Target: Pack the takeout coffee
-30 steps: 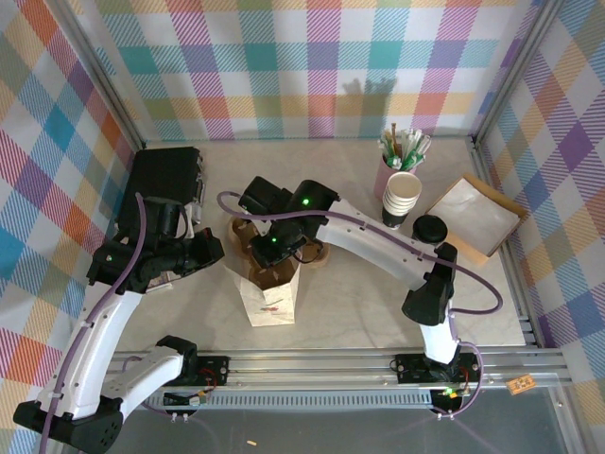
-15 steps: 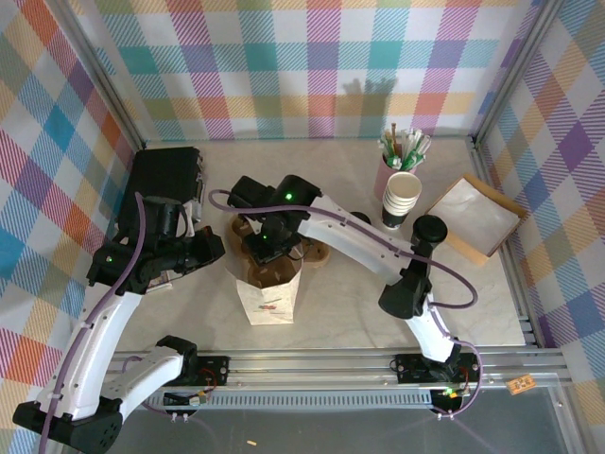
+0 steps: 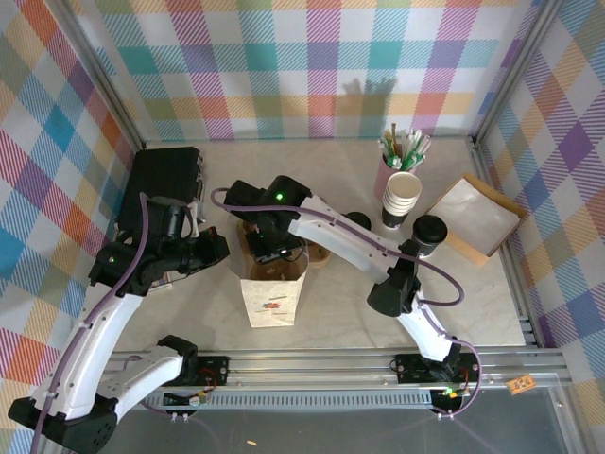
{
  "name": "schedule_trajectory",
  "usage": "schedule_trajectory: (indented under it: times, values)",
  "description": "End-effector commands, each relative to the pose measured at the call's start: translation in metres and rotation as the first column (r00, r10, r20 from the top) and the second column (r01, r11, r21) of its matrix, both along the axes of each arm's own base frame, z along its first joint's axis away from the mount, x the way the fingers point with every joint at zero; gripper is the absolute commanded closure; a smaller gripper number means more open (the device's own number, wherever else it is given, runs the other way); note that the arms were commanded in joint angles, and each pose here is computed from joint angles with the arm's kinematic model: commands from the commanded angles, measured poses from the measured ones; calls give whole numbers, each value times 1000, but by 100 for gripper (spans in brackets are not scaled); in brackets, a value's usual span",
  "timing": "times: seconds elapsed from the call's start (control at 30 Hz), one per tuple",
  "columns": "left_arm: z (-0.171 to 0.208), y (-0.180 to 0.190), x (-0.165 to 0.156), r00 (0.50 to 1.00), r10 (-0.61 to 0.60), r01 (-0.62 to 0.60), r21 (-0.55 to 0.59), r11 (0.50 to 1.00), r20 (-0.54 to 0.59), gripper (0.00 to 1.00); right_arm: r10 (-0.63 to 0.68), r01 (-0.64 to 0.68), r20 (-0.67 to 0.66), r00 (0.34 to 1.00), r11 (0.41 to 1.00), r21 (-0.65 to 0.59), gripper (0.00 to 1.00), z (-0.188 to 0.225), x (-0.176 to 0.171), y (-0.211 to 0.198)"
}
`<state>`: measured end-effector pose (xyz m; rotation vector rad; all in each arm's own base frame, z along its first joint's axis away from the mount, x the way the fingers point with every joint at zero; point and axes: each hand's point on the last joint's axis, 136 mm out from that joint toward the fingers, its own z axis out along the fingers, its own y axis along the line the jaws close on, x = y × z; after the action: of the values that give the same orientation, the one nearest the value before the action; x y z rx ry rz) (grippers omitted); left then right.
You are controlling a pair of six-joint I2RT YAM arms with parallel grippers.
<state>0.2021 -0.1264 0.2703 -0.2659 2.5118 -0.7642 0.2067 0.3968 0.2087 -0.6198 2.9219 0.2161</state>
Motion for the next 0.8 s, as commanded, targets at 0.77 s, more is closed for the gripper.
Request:
schedule_trajectory:
  times: [0.77]
  values:
    - [11, -8, 6, 997, 49, -49, 2, 999, 57, 100, -86, 81, -44, 995, 991, -106, 100, -43, 5, -1]
